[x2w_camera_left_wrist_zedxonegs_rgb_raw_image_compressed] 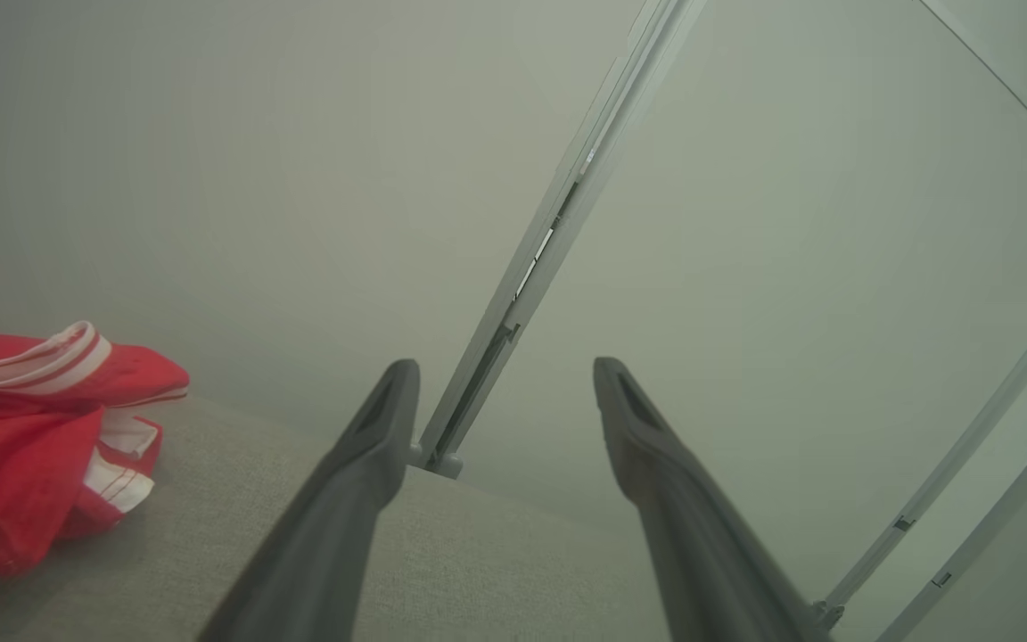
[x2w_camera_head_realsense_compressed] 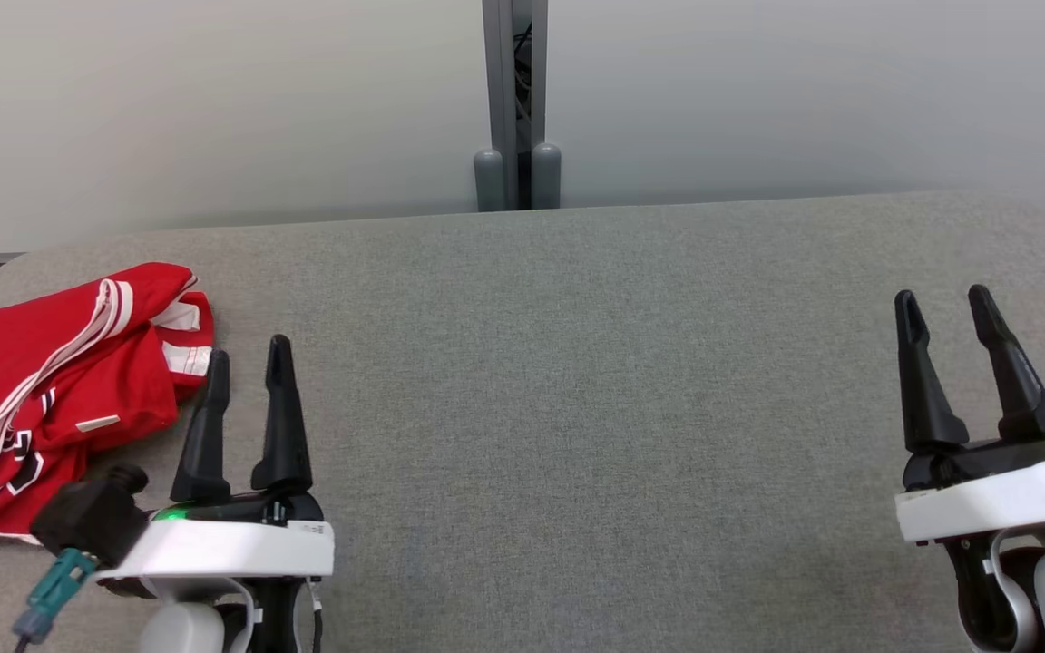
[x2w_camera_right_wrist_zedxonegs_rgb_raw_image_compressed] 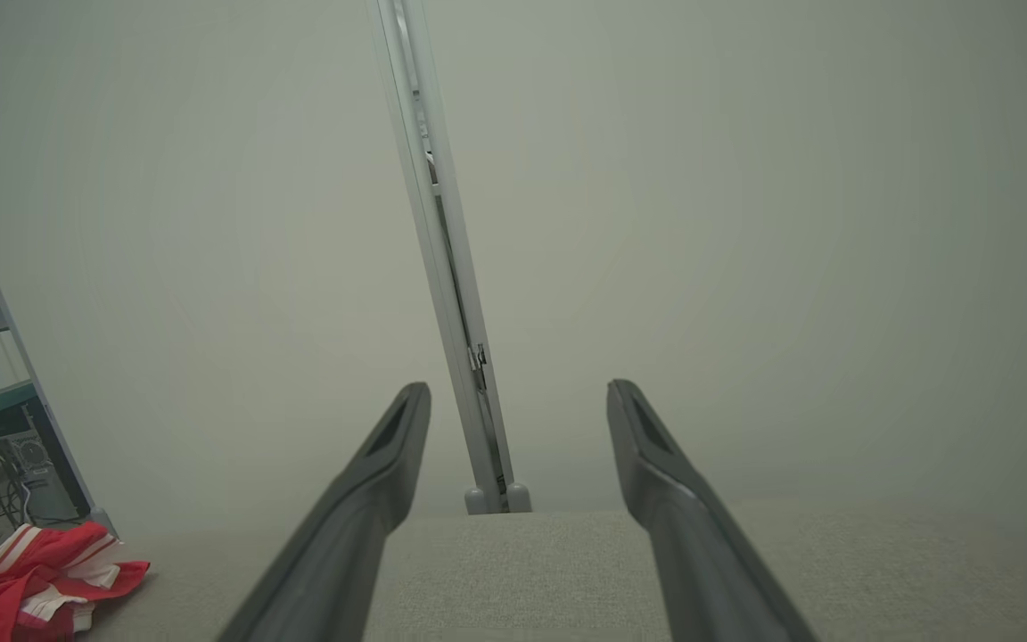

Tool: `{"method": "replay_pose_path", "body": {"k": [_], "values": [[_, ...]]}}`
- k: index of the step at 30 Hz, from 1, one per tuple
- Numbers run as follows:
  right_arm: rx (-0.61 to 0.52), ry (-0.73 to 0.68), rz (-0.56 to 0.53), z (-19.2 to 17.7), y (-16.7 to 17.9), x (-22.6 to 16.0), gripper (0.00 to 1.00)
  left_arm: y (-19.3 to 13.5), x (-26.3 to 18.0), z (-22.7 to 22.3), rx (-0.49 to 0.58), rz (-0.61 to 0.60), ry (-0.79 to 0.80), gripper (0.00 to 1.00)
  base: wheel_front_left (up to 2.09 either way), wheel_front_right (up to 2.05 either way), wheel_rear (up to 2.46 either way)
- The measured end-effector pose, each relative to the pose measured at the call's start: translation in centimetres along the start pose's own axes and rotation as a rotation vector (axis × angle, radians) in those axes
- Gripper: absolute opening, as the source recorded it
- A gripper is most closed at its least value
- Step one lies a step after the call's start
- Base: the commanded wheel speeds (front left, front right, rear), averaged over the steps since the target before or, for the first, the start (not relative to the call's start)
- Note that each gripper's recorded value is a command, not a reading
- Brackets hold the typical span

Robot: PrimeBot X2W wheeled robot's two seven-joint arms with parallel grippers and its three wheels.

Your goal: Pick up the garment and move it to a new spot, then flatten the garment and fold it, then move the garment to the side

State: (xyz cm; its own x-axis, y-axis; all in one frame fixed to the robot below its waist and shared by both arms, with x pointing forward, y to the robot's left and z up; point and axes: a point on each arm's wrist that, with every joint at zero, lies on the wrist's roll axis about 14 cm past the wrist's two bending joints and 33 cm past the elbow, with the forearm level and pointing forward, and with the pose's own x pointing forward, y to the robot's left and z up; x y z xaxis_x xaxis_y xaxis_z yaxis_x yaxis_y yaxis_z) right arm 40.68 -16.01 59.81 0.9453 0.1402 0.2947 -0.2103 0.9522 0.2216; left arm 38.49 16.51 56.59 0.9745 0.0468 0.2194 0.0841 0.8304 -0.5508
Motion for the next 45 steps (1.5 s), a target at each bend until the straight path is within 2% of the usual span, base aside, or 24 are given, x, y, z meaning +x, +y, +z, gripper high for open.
{"method": "replay_pose_path", "body": {"k": [4, 10, 14, 21, 30, 39, 45], "values": [[-0.011, 0.011, -0.008, -0.7, -0.1, -0.2, 1.0, -0.3, 0.2, -1.2, 0.122, 0.007, 0.029, 1.0, 0.0, 0.0, 0.0], [-0.045, 0.058, 0.0, -2.7, -0.1, -0.4, 1.0, -1.0, 0.2, -3.8, 0.211, 0.0, 0.093, 1.0, 0.0, 0.0, 0.0], [-0.057, 0.128, -0.033, -5.1, -1.1, -1.1, 1.0, -0.9, -0.1, -5.0, 0.286, 0.001, 0.123, 1.0, 0.0, 0.0, 0.0], [-0.094, 0.12, -0.007, -5.3, -0.2, -0.6, 1.0, -1.0, -0.7, -6.2, 0.4, -0.013, 0.149, 1.0, 0.0, 0.0, 0.0], [-0.07, 0.149, 0.016, -6.7, 1.1, -1.3, 1.0, 0.0, -1.5, -5.6, 0.415, 0.024, 0.139, 1.0, 0.0, 0.0, 0.0], [-0.033, 0.158, 0.013, -7.4, 1.5, -1.7, 1.0, 2.1, -2.4, -4.8, 0.335, 0.109, 0.134, 1.0, 0.0, 0.0, 0.0], [-0.02, 0.169, 0.007, -7.7, 1.5, -2.0, 1.0, 2.3, -2.9, -5.8, 0.29, 0.098, 0.173, 1.0, 0.0, 0.0, 0.0]]}}
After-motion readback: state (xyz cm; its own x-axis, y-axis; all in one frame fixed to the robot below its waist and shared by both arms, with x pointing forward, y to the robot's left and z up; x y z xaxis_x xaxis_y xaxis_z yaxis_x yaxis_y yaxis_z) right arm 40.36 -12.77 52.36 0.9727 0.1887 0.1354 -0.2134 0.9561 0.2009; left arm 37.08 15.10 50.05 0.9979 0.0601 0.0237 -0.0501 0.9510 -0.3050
